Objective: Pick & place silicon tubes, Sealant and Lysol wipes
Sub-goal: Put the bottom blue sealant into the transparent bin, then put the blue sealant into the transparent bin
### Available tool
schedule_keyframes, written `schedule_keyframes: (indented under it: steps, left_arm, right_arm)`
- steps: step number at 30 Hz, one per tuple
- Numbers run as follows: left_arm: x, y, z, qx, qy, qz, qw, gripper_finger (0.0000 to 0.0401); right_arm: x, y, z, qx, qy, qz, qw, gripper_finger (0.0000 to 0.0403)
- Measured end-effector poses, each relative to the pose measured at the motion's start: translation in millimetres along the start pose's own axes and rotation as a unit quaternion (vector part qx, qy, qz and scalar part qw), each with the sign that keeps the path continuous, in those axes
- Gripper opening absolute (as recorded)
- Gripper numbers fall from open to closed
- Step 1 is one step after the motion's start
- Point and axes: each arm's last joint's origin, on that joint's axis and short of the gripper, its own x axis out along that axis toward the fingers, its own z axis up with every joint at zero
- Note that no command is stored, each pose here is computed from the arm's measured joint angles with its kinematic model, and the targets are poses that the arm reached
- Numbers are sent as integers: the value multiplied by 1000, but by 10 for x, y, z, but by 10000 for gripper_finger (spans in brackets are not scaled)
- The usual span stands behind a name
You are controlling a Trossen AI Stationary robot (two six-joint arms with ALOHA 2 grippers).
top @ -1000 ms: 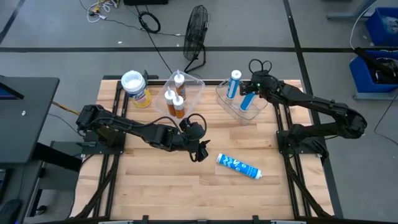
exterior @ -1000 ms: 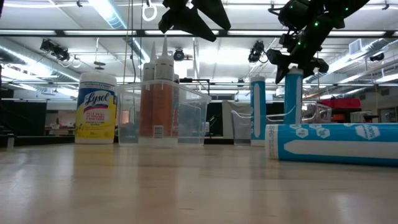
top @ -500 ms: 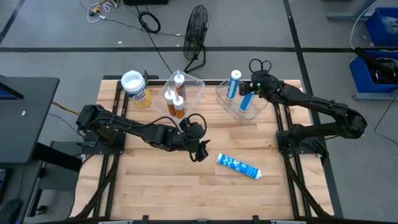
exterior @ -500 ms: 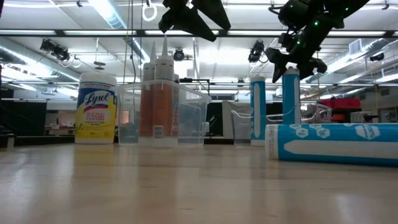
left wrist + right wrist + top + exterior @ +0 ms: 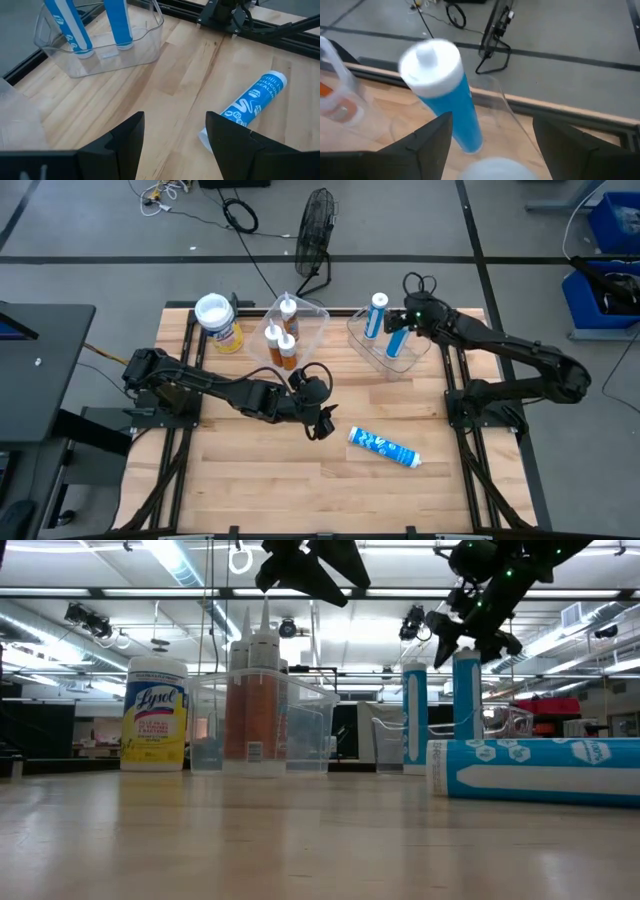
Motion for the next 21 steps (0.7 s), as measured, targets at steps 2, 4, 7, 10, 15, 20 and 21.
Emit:
schedule_keyframes:
  steps: [2, 4, 7, 10, 15, 20, 21]
  left_arm:
    - [0, 2, -3, 2, 1, 1, 1000, 215]
    - [4, 10, -3, 5, 3, 2, 1000, 215]
    - [6, 13, -1, 12, 3, 3, 1000, 215]
    - [10, 19, 2, 11, 3, 4, 1000, 215]
    - [10, 19, 2, 15, 3, 3, 1000, 215]
    - [11, 16, 0, 17, 6, -3, 1000, 215]
    - [11, 16, 0, 20, 6, -3, 1000, 215]
  right_arm:
    - [-62, 9, 74, -7, -11, 9, 1000, 281]
    - [-150, 12, 165, -21, -19, 13, 1000, 281]
    - [-306, 10, 317, -39, -27, 17, 999, 281]
    - [-494, 3, 487, -56, -44, 24, 997, 281]
    - [-970, 55, 799, -111, -83, 98, 986, 280]
    - [-1448, 124, 839, -186, -24, 193, 963, 273]
    - [-1511, 122, 794, -198, 2, 199, 960, 271]
